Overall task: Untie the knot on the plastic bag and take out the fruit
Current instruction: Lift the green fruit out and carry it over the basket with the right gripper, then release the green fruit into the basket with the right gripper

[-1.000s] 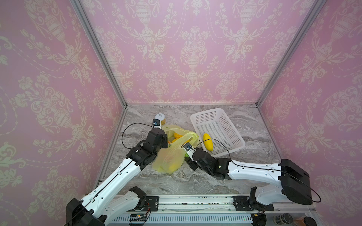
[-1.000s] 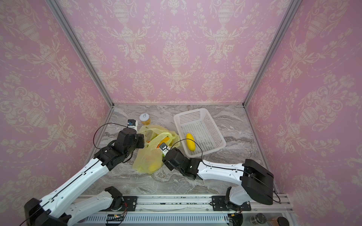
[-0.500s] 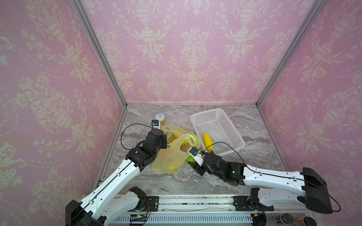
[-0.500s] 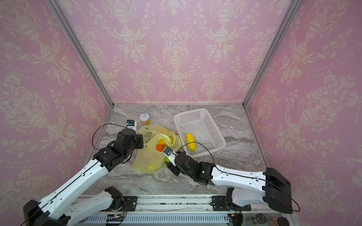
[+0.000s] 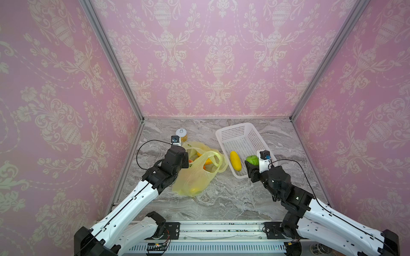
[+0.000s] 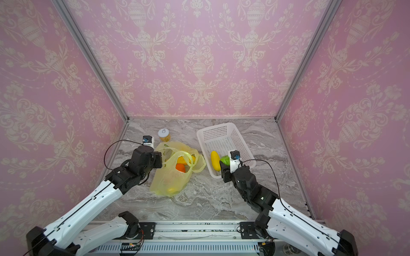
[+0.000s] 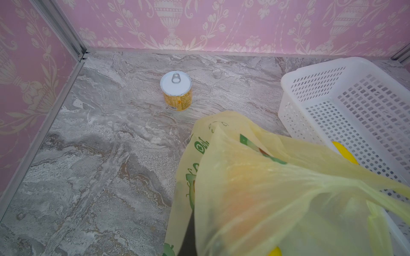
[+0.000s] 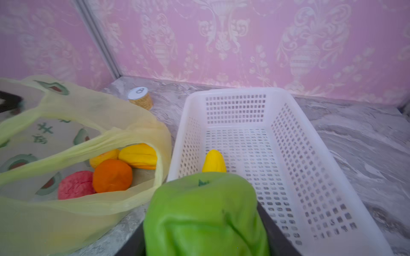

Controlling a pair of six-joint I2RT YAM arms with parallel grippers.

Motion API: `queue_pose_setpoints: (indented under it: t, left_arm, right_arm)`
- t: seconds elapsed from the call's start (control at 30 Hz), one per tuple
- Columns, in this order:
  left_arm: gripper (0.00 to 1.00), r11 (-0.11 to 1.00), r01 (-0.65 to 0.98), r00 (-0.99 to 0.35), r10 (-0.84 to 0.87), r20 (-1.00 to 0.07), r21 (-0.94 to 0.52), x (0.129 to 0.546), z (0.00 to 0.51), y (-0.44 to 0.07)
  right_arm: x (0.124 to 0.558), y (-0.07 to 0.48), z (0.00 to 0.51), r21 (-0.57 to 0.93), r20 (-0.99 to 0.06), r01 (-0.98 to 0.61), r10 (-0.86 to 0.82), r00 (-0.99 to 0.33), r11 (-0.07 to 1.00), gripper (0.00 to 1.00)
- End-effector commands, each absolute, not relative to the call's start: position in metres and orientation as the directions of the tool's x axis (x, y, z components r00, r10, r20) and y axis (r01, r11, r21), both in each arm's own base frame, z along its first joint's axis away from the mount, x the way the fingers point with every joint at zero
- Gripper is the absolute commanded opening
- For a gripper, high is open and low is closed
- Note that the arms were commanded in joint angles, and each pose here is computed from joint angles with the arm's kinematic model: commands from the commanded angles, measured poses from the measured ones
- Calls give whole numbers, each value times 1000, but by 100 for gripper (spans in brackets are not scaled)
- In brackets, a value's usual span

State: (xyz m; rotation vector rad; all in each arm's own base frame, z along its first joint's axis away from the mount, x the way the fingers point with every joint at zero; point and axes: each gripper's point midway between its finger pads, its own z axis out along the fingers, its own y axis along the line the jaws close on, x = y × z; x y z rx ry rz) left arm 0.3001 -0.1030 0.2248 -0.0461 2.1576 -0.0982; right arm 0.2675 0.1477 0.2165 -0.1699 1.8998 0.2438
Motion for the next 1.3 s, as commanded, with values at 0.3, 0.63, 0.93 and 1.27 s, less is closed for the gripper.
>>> queue_pose_setpoints:
  t: [0.3,0.63,0.93,1.27]
  left_arm:
    - [0,997,-13,-562,-75,-824,-81,296,223,-96]
    - [0,997,-18,-556,-73,-828,-76,295,224,-94]
    - [0,997,-15,-568,-68,-820,-73,297,222,-96]
    - [0,997,-7,-579,-69,-813,-79,298,219,-99]
  right_arm:
    - [333,143,101,157,-645,-42,71,-761,987,6]
    - [340,151,63,157,-556,0,88,-826,988,26]
    - [335,157,71,219,-580,-17,116,-807,976,64]
    - [313,152,136,238,-734,-76,129,-667,968,89]
